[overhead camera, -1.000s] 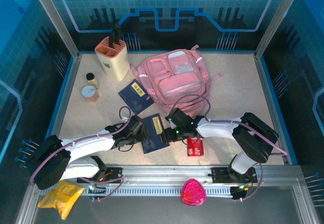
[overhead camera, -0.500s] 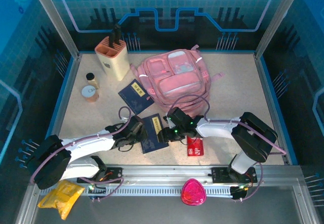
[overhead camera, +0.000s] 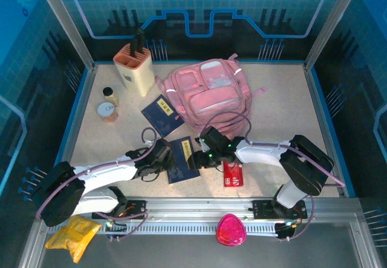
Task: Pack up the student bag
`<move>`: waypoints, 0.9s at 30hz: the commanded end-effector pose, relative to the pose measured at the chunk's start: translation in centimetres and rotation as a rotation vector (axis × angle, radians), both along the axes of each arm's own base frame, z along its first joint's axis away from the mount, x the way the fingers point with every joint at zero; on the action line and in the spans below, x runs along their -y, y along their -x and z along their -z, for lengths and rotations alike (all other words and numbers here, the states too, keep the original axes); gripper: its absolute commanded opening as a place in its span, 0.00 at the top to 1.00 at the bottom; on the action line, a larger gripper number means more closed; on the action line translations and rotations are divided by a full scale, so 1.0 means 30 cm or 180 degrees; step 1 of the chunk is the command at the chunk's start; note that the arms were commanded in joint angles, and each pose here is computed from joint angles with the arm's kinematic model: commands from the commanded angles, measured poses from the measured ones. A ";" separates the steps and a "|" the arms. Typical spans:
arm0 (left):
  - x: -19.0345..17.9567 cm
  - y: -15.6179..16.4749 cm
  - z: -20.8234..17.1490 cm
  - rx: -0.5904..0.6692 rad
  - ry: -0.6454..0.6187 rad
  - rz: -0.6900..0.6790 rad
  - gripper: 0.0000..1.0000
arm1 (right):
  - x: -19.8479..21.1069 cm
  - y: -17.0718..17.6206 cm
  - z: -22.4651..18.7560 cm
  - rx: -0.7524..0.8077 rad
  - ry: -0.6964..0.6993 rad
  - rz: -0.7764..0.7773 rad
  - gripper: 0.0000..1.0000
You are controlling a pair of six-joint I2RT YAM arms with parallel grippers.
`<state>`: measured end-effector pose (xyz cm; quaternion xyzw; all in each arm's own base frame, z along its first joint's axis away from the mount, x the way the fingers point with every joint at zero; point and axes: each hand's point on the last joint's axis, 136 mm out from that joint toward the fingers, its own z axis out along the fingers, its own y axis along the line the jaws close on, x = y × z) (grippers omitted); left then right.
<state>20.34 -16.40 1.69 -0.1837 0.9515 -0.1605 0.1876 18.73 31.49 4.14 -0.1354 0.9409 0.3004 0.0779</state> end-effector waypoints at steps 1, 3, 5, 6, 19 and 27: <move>0.063 0.000 0.009 0.0009 0.0218 0.0111 0.60 | 0.038 -0.018 0.050 0.0035 0.0298 0.0042 0.38; 0.063 0.005 0.011 -0.0004 0.0227 0.0109 0.60 | 0.020 -0.008 0.066 -0.0061 0.0267 0.0000 0.38; 0.080 0.003 0.007 0.0028 0.0289 0.0155 0.60 | -0.018 0.004 0.065 -0.0114 0.0150 -0.0080 0.38; 0.085 0.003 0.005 0.0033 0.0304 0.0171 0.61 | -0.029 0.009 0.066 -0.0121 0.0138 -0.0099 0.39; 0.110 0.000 -0.003 0.0061 0.0378 0.0214 0.62 | -0.078 0.015 0.000 -0.0086 -0.0029 -0.0203 0.43; 0.102 0.004 0.004 0.0050 0.0337 0.0202 0.62 | -0.095 -0.008 -0.056 0.0014 -0.0086 -0.0199 0.46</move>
